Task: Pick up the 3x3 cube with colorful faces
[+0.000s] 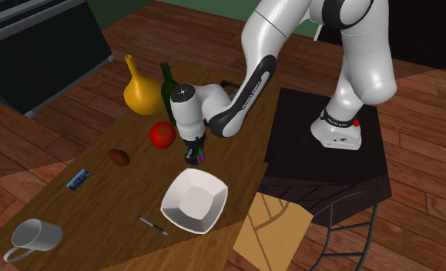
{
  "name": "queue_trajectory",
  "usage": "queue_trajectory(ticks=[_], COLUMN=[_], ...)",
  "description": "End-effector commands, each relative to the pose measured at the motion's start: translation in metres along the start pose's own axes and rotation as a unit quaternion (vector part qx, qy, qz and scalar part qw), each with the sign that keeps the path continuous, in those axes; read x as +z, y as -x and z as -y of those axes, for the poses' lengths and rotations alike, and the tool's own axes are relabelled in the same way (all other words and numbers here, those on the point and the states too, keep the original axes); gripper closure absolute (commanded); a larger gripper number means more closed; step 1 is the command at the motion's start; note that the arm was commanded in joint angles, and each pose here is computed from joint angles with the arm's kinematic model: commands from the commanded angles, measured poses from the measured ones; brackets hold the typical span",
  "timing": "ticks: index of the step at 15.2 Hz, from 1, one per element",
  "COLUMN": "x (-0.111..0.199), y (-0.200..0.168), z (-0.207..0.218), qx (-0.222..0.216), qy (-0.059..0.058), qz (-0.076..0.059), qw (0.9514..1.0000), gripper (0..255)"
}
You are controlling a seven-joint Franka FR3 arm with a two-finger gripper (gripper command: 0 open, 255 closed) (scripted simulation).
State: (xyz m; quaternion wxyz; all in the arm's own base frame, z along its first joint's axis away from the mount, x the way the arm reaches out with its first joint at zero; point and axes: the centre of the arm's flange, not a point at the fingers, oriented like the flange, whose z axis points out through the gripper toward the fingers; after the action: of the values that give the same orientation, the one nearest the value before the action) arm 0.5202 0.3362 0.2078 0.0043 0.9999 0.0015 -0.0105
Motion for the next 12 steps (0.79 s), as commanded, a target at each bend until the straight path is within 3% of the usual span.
queue_trajectory(ticks=[1, 12], x=[-0.011, -0.065], y=[0.000, 0.001], z=[-0.001, -0.001], qx=[0.000, 0.000], qy=[0.000, 0.000], qz=[0.000, 0.000], qw=[1.0000, 1.0000], gripper=[255, 255])
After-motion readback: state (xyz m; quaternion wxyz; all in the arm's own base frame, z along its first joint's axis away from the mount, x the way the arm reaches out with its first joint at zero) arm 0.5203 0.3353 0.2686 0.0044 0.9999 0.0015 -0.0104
